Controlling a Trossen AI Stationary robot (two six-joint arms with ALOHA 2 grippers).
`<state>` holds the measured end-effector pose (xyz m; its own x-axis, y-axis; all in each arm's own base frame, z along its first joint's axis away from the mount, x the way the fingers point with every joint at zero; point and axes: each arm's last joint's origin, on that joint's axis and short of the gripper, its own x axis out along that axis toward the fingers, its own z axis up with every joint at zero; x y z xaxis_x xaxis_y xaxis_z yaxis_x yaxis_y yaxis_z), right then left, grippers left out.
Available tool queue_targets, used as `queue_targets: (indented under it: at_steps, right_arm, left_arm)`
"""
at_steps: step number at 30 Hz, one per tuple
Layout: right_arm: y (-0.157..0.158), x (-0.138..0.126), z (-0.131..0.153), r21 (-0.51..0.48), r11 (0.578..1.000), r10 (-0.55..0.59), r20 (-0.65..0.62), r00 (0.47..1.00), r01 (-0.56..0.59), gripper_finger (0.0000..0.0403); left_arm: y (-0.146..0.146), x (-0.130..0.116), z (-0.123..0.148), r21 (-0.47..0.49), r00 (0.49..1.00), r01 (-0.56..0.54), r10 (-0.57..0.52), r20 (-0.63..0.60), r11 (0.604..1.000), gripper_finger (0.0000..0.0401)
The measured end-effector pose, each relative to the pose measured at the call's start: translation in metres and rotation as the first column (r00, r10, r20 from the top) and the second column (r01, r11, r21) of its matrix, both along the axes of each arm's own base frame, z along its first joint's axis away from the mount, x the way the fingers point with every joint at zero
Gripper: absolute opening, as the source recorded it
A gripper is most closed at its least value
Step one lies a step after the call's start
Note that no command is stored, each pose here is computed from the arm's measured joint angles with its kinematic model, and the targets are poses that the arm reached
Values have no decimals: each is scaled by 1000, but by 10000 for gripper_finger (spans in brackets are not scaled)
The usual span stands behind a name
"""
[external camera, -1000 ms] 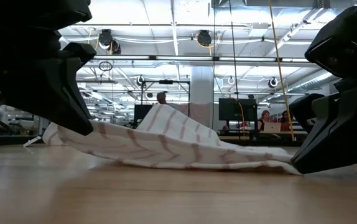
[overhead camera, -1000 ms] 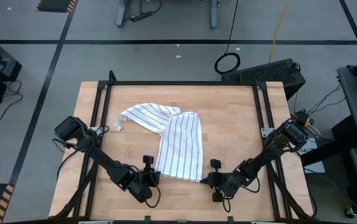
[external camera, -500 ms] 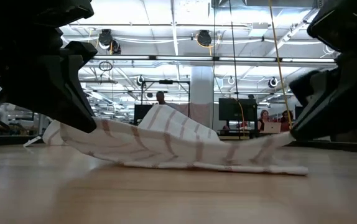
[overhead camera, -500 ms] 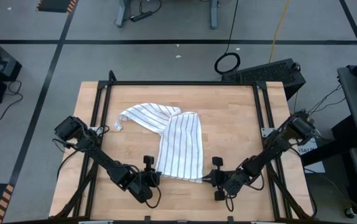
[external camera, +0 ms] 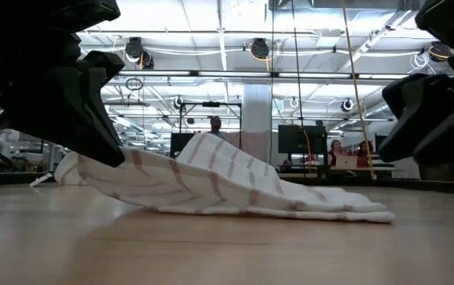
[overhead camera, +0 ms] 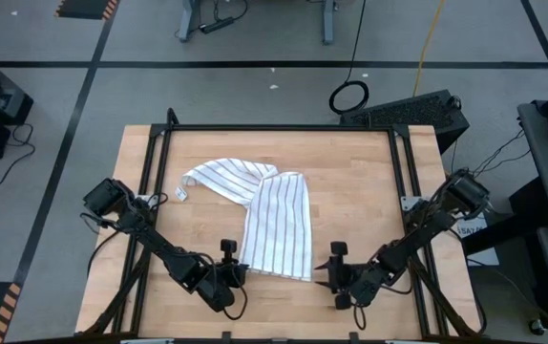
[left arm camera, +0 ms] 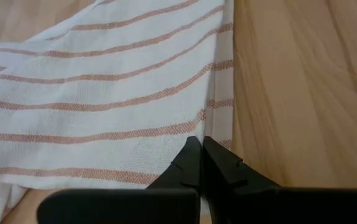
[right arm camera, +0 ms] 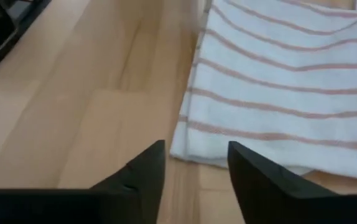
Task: Roll towel into tight, uniform cylinder
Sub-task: Fold the white brown kitchen towel
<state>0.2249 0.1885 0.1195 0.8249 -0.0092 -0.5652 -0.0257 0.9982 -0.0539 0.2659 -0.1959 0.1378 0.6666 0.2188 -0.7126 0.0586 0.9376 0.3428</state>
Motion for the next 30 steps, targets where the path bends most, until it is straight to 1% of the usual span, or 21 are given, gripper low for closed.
queue_targets:
  at_steps: [2, 5, 9, 11, 19, 25, 30]
  right_arm:
    - [1, 2, -2, -15, 1000, 1, 19, 1000, 0, 194]
    - [6, 8, -8, -23, 999, 36, 62, 997, -35, 220]
    - [8, 10, -21, -38, 998, 56, 52, 997, -54, 237]
    - [8, 10, -25, -39, 999, 25, 53, 998, -23, 235]
    - [6, 13, -27, -2, 1000, 4, 54, 999, -4, 204]
    - [-1, 20, -28, 40, 999, 26, 26, 999, -27, 201]
    - [-6, 25, -37, 72, 997, 23, -14, 1000, -22, 197]
  left_arm:
    - [0, 0, 0, 0, 1000, 0, 0, 0, 1000, 8]
    - [0, 0, 0, -1, 1000, 0, 0, 1, 1000, 8]
    - [0, 0, 0, -1, 1000, -1, 1, 1, 1000, 8]
    - [0, 0, 0, -1, 1000, -1, 1, 1, 1000, 8]
    - [0, 0, 0, -2, 1000, -1, 1, 2, 1000, 8]
    - [0, 0, 0, -4, 1000, -2, 2, 3, 1000, 8]
    - [0, 0, 0, -5, 1000, -2, 2, 4, 1000, 9]
